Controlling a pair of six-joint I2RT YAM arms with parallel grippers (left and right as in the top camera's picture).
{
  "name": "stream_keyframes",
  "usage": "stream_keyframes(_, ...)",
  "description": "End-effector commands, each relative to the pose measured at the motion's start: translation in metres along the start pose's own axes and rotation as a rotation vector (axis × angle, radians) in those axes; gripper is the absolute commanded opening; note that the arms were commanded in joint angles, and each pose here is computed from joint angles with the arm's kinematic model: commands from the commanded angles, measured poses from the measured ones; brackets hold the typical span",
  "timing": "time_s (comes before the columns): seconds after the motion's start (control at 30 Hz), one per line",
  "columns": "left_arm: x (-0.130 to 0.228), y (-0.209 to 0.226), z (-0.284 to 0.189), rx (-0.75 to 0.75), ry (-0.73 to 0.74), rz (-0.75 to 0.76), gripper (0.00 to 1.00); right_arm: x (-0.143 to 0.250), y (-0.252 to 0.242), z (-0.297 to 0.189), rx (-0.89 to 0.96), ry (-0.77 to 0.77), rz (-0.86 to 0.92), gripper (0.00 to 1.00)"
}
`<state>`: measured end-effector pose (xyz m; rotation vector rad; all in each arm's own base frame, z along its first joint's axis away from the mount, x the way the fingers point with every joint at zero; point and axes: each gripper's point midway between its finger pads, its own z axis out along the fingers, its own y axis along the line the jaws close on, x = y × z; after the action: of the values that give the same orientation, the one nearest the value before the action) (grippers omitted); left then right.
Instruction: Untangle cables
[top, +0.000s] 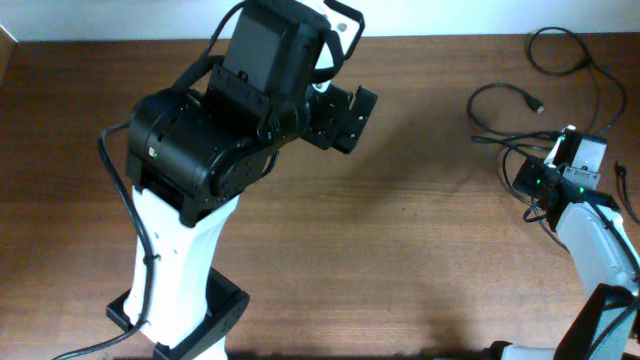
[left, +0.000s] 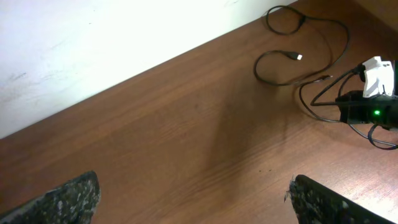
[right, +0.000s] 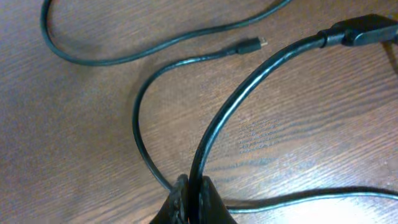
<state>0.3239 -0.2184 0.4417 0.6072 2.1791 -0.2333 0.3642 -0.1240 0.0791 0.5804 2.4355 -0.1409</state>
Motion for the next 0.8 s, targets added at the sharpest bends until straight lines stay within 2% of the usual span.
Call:
stream_keyframes(0.0, -0.001, -0.002, -0.004, 0.013, -0.009, 0.015, 0.99, 0.011, -0.005, 0.001, 0.012, 0.046, 0.016, 0.04)
stream_keyframes(0.07, -0.001, -0.002, -0.004, 0.013, -0.009, 0.015, 0.99, 0.018, -0.006, 0.0, 0.016, 0.074, 0.034, 0.04)
stream_keyframes(0.1, -0.001, -0.002, -0.004, 0.013, -0.009, 0.015, 0.99, 0.019, -0.006, 0.0, 0.017, 0.081, 0.043, 0.12)
stream_keyframes(0.13, -0.001, -0.002, -0.004, 0.013, -0.009, 0.015, 0.99, 0.022, -0.006, 0.0, 0.019, 0.09, 0.048, 0.29)
stream_keyframes(0.17, -0.001, -0.002, -0.004, 0.013, -0.009, 0.015, 0.99, 0.023, -0.006, 0.0, 0.019, 0.095, 0.053, 0.8)
stream_keyframes(0.2, -0.001, -0.002, -0.004, 0.013, -0.009, 0.015, 0.99, 0.023, -0.006, 0.0, 0.019, 0.095, 0.054, 0.99)
stream_keyframes(0.37, -0.001, -0.002, -0.004, 0.013, -0.009, 0.015, 0.99, 0.022, -0.003, 0.0, 0.001, 0.092, 0.054, 0.98)
stream_keyframes(0.47, -0.001, -0.002, -0.004, 0.013, -0.009, 0.015, 0.99, 0.005, 0.025, -0.004, -0.155, 0.03, 0.017, 0.99)
stream_keyframes(0.57, -0.001, -0.002, -0.004, 0.014, -0.009, 0.015, 0.99, -0.015, 0.032, -0.006, -0.195, -0.048, 0.012, 0.98)
stream_keyframes(0.77, -0.001, -0.002, -0.004, 0.014, -0.008, 0.015, 0.99, -0.049, 0.041, -0.009, -0.189, -0.191, -0.172, 0.99)
